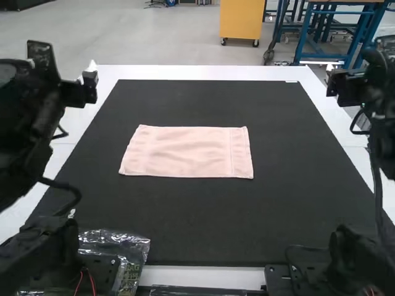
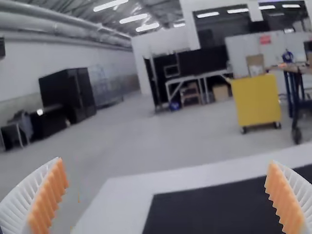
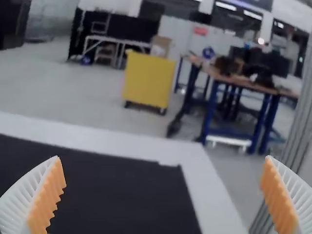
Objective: Fold the towel.
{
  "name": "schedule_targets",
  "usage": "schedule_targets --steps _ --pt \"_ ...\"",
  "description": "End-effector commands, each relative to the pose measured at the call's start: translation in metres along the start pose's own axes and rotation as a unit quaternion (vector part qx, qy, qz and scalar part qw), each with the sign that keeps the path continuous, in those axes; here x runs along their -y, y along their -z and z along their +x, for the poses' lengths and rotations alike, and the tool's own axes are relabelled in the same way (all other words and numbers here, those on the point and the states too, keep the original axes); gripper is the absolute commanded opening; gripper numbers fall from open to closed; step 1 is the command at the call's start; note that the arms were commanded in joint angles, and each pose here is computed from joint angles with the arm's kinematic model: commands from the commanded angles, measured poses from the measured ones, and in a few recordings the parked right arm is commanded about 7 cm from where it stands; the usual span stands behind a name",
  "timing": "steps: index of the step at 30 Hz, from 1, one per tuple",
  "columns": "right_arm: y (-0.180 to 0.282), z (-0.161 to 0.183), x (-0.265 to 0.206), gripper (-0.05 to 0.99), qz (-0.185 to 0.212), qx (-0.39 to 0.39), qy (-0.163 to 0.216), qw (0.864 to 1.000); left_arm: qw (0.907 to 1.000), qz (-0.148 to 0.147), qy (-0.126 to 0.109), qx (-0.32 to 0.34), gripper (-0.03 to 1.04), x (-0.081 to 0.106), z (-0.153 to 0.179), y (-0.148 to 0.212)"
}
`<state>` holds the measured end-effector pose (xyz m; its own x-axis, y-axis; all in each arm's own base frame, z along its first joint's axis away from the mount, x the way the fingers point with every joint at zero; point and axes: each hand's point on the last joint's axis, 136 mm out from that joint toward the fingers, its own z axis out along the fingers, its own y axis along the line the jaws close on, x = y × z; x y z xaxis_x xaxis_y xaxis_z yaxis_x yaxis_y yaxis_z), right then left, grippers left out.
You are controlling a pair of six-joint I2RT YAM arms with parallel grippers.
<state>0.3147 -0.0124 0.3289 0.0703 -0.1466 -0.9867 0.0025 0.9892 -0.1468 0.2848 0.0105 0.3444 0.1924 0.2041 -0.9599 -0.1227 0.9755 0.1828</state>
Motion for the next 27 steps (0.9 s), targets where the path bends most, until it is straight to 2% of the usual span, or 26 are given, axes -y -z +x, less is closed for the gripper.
schedule_targets --steps 1,3,5,8,9,10,13,15,18,21,25,27 --pt "-0.034 0.029 -0.006 0.91 -0.022 -0.072 -0.096 0.993 0.9962 0.027 0.057 -0.060 0.96 0.011 0.019 -0.041" --pt "-0.051 0.063 -0.012 0.91 -0.027 -0.133 -0.135 0.981 0.9922 0.032 0.067 -0.100 0.96 0.012 0.041 -0.062" --pt "-0.060 0.107 -0.025 0.91 -0.043 -0.203 -0.149 0.967 0.9885 0.024 0.068 -0.133 0.96 0.007 0.063 -0.073" --pt "-0.057 0.157 -0.050 0.91 -0.086 -0.282 -0.200 0.935 0.9838 0.018 0.066 -0.166 0.96 0.005 0.087 -0.072" --pt "-0.054 0.170 -0.054 0.91 -0.090 -0.297 -0.205 0.928 0.9822 0.019 0.063 -0.176 0.96 0.006 0.094 -0.069" --pt "-0.054 0.176 -0.055 0.91 -0.090 -0.300 -0.204 0.928 0.9804 0.021 0.059 -0.187 0.96 0.008 0.102 -0.065" --pt "-0.057 0.174 -0.054 0.91 -0.089 -0.281 -0.193 0.936 0.9713 0.034 0.055 -0.229 0.96 0.017 0.124 -0.052" --pt "-0.055 0.179 -0.060 0.91 -0.100 -0.287 -0.193 0.933 0.9602 0.046 0.054 -0.270 0.96 0.023 0.148 -0.042" --pt "-0.053 0.180 -0.078 0.91 -0.128 -0.290 -0.165 0.934 0.9408 0.083 0.066 -0.322 0.96 0.038 0.182 -0.029" --pt "-0.055 0.178 -0.103 0.91 -0.158 -0.289 -0.155 0.931 0.9279 0.096 0.080 -0.351 0.96 0.040 0.211 -0.024" --pt "-0.054 0.187 -0.135 0.91 -0.191 -0.301 -0.144 0.923 0.9254 0.108 0.097 -0.350 0.95 0.036 0.229 -0.033" --pt "-0.056 0.191 -0.149 0.91 -0.205 -0.301 -0.139 0.921 0.9188 0.113 0.103 -0.364 0.95 0.039 0.247 -0.035"
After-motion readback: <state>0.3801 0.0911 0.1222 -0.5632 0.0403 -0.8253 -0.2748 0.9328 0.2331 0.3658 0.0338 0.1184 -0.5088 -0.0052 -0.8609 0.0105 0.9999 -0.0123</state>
